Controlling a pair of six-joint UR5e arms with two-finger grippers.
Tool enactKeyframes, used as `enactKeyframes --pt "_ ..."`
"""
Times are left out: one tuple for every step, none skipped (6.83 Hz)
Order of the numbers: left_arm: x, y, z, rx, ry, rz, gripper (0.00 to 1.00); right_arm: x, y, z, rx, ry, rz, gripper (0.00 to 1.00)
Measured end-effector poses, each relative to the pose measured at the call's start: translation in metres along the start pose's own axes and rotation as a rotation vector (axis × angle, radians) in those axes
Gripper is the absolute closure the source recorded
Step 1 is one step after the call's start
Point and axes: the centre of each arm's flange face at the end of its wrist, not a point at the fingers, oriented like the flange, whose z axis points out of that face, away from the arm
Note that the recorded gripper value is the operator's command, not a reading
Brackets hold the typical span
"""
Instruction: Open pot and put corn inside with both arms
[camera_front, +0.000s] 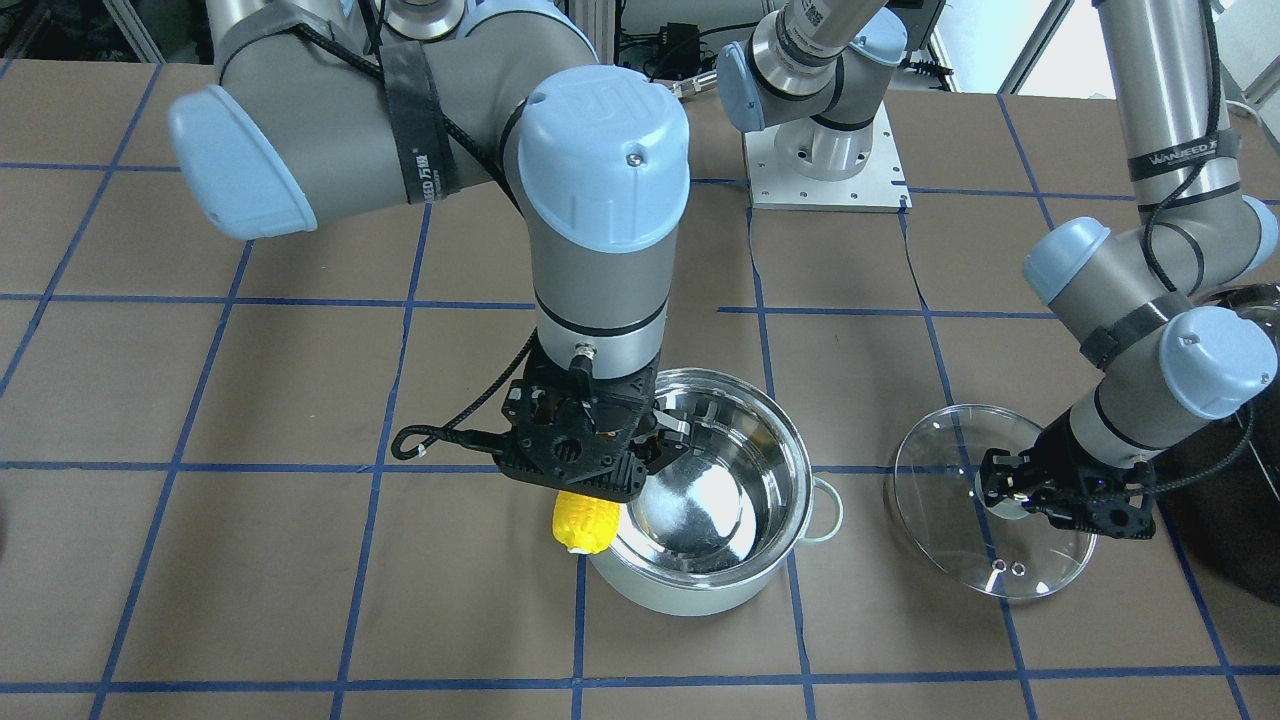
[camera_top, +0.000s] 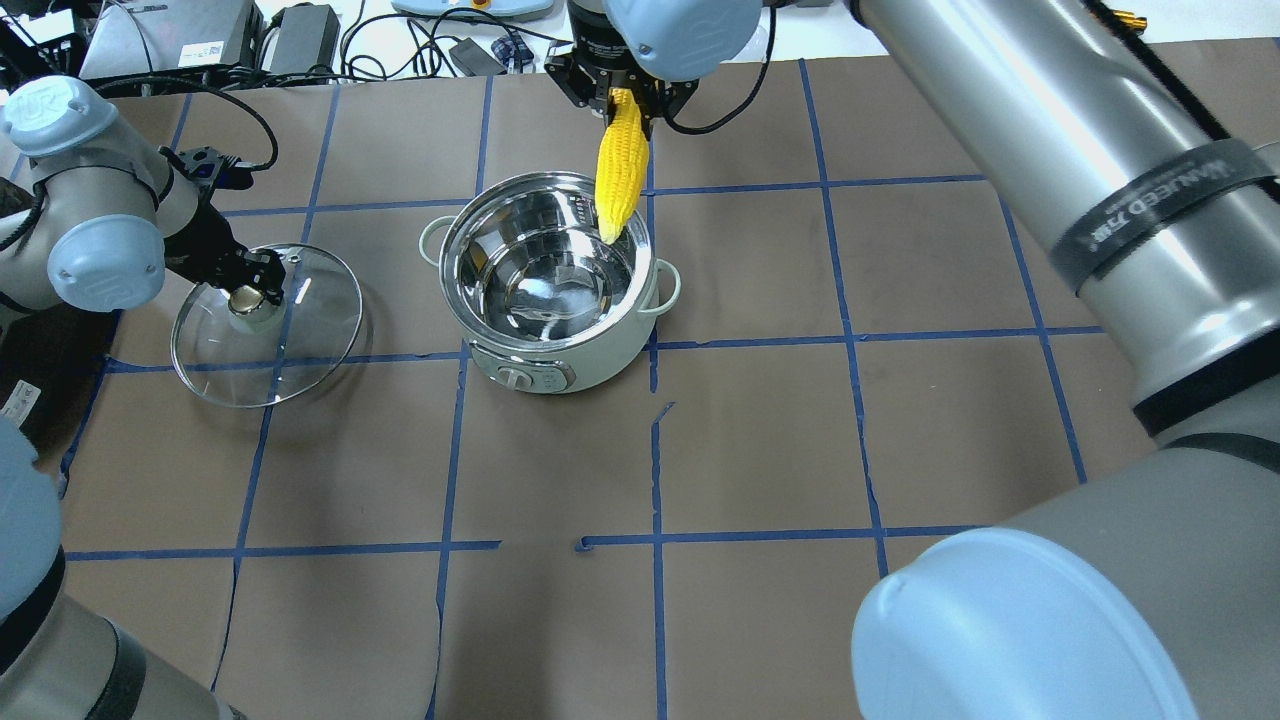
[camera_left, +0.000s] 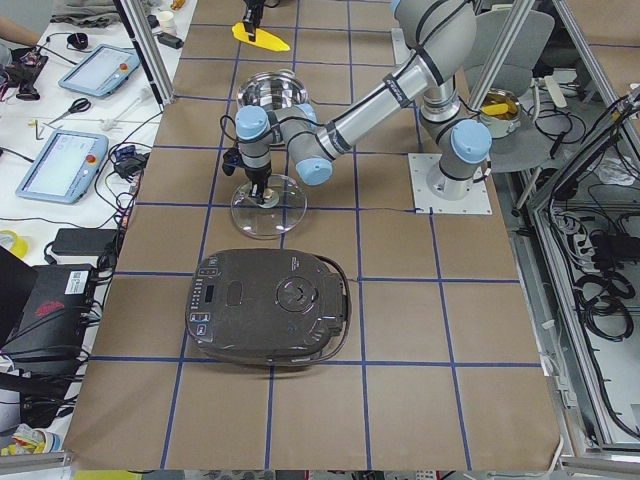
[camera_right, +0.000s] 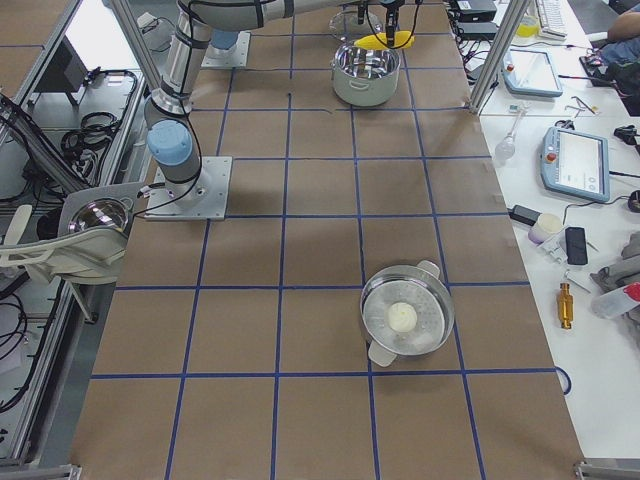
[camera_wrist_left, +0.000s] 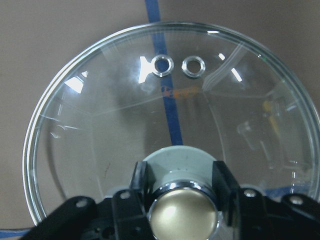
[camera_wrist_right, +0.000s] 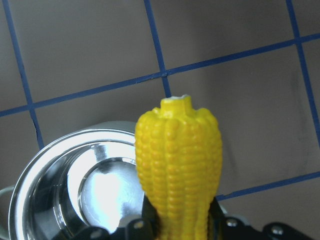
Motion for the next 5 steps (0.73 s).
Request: enactKeyframes --pt "0.000 0.001 0.002 -0.003 0.001 -0.019 0.71 -0.018 0.010 0.011 -0.008 0.000 -0.002 1.00" --pt "0.000 0.001 0.003 -0.006 0.002 -0.024 0.63 -0.036 0.018 0.029 -0.014 -0.001 -0.012 1.00" --pt "0.001 0.002 0.004 -0.009 0.003 -0.025 0.38 -0.052 0.023 0.051 -0.017 -0.003 -0.024 1.00" --pt "0.001 0.003 0.006 -0.013 0.005 -0.026 0.11 -0.064 0.029 0.072 -0.024 -0.001 -0.038 1.00" --pt "0.001 0.003 0.007 -0.015 0.006 -0.028 0.08 -0.074 0.036 0.090 -0.037 0.007 -0.058 0.66"
